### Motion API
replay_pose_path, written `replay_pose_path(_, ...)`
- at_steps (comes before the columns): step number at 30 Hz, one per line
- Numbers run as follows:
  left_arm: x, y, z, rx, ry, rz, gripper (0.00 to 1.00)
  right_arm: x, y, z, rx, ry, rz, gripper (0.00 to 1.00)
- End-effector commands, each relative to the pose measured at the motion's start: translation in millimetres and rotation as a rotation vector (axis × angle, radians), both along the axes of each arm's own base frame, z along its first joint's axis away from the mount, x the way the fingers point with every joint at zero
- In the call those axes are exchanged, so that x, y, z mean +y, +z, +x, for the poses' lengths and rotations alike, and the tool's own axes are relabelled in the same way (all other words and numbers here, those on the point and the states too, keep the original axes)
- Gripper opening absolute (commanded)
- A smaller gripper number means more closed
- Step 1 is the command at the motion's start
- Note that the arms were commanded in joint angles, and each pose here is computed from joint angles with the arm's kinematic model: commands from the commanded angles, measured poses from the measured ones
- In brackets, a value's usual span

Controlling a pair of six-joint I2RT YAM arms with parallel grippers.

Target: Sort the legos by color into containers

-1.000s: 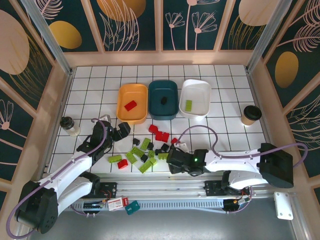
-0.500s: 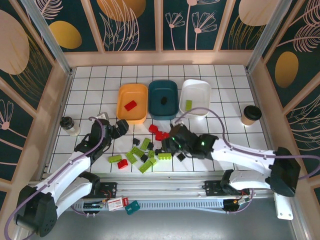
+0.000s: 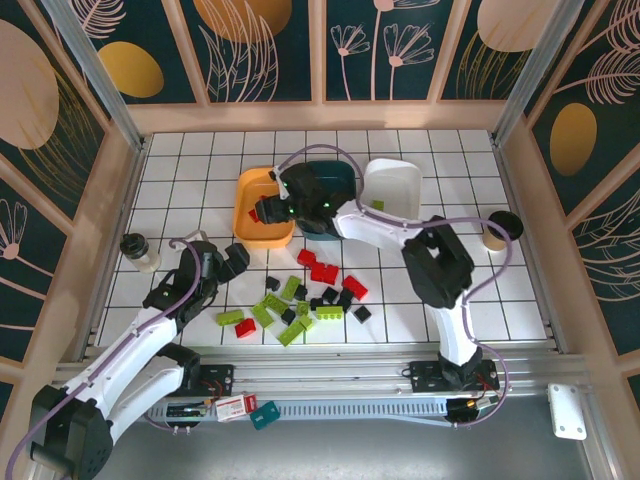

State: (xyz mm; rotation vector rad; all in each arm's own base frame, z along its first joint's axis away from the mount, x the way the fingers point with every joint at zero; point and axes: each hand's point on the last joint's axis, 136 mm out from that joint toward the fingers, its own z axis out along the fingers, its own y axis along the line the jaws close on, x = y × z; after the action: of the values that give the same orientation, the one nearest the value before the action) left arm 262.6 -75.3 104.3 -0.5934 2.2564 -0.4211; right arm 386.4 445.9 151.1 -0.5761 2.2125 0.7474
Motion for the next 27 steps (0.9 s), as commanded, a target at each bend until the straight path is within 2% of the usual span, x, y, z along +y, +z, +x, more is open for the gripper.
replay_pose_path(1,6.5,-1.5,-8.2,0.039,0.038,0.002,0.99,12.3,2.3,17.9,-0.011,0.030,0.023,0.75)
replay_pose_path(3,7.6,-4.8,-11.5,0.058,0.040,0.006,0.99,17.3,1.8,27.2,-0.012,0.023,0.024,0.85)
replay_pose_path(6,8.1,-9.1,-17.2,0.091,0.032,0.014,0.99,16.9,5.9,33.4,-0.018,0.006,0.035,0.90)
replay_pose_path(14,-6.2,-31.3,-46.6,0.204,-0.003,-0.022,0.90,-17.6,19.2,4.5,-0.022,-0.021,0.111,0.90)
replay_pose_path(27,-11.4,-41.6,-86.3,0.417,-0.040,0.189,0.81,-75.0,0.3,-30.1,0.027,-0.086,0.132,0.90)
